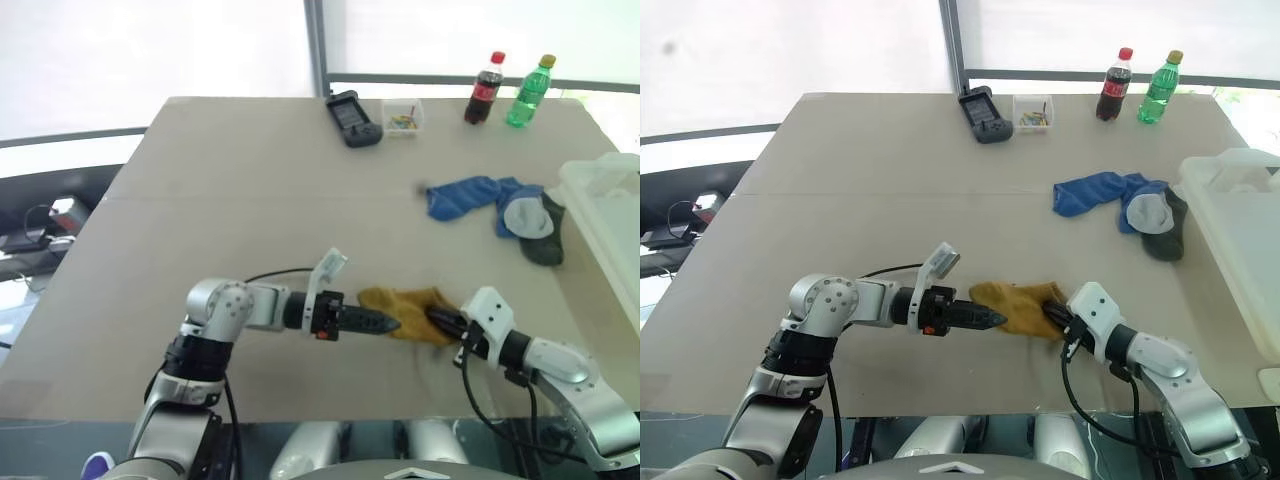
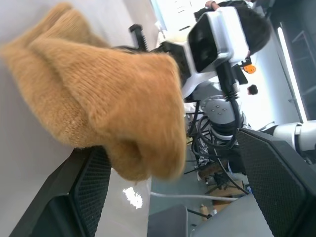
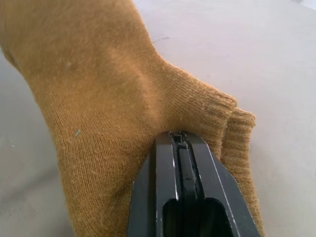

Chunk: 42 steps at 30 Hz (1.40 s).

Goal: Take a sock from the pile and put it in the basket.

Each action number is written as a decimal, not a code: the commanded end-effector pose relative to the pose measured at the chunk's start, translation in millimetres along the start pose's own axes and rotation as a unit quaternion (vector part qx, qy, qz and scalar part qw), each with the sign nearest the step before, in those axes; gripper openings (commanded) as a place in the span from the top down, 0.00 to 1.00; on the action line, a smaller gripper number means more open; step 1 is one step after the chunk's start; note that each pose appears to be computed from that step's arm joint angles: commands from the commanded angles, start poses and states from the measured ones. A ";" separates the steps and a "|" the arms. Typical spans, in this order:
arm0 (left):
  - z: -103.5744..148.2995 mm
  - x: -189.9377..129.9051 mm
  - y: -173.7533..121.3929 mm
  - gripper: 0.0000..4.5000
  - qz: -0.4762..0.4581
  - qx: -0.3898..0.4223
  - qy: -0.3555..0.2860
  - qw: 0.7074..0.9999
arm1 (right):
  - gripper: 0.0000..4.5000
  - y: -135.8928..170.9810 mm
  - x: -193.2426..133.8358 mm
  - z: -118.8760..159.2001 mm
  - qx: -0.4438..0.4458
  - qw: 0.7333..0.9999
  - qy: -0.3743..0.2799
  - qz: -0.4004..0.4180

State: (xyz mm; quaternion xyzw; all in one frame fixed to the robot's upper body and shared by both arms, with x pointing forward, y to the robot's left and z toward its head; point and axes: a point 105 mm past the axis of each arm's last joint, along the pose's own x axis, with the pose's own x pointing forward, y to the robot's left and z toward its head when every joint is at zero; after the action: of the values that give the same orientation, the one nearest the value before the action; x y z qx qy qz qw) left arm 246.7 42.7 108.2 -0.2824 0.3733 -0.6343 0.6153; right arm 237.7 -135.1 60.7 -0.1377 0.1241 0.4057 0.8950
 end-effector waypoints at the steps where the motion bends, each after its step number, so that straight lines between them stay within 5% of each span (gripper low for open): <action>1: 10.7 8.5 -9.4 0.08 -0.031 0.014 -0.004 0.999 | 0.98 -0.5 -4.8 -5.7 0.007 1.000 0.016 -0.007; 19: 24.6 54.5 -8.1 0.08 -0.090 0.045 0.043 0.994 | 0.98 5.0 -15.4 1.0 0.017 0.999 0.006 -0.034; 29: 6.7 70.6 24.9 0.08 -0.043 0.025 0.087 0.995 | 0.98 6.2 -37.8 19.8 -0.060 0.996 0.018 -0.064; 34: 3.1 71.4 27.3 0.08 -0.047 0.028 0.096 0.994 | 0.98 4.0 -60.9 35.7 -0.027 0.996 -0.003 -0.087; 39: 1.6 72.0 26.3 0.08 -0.053 0.046 0.105 0.992 | 0.67 -9.0 -57.2 65.9 -0.017 0.993 -0.069 -0.099; 40: 1.0 71.7 26.2 0.08 -0.053 0.052 0.107 0.991 | 0.53 -12.7 -52.4 68.7 -0.022 0.992 -0.075 -0.103; 42: -0.3 70.4 25.7 0.08 -0.052 0.068 0.112 0.990 | 0.47 -18.5 -35.3 67.9 -0.026 0.993 -0.076 -0.090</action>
State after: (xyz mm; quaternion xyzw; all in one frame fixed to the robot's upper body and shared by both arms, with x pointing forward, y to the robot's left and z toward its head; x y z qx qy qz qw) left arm 260.2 -24.4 84.5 -0.2056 0.3761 -0.7120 0.5562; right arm 231.7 -152.5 143.3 -0.1428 0.0290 0.3291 0.9330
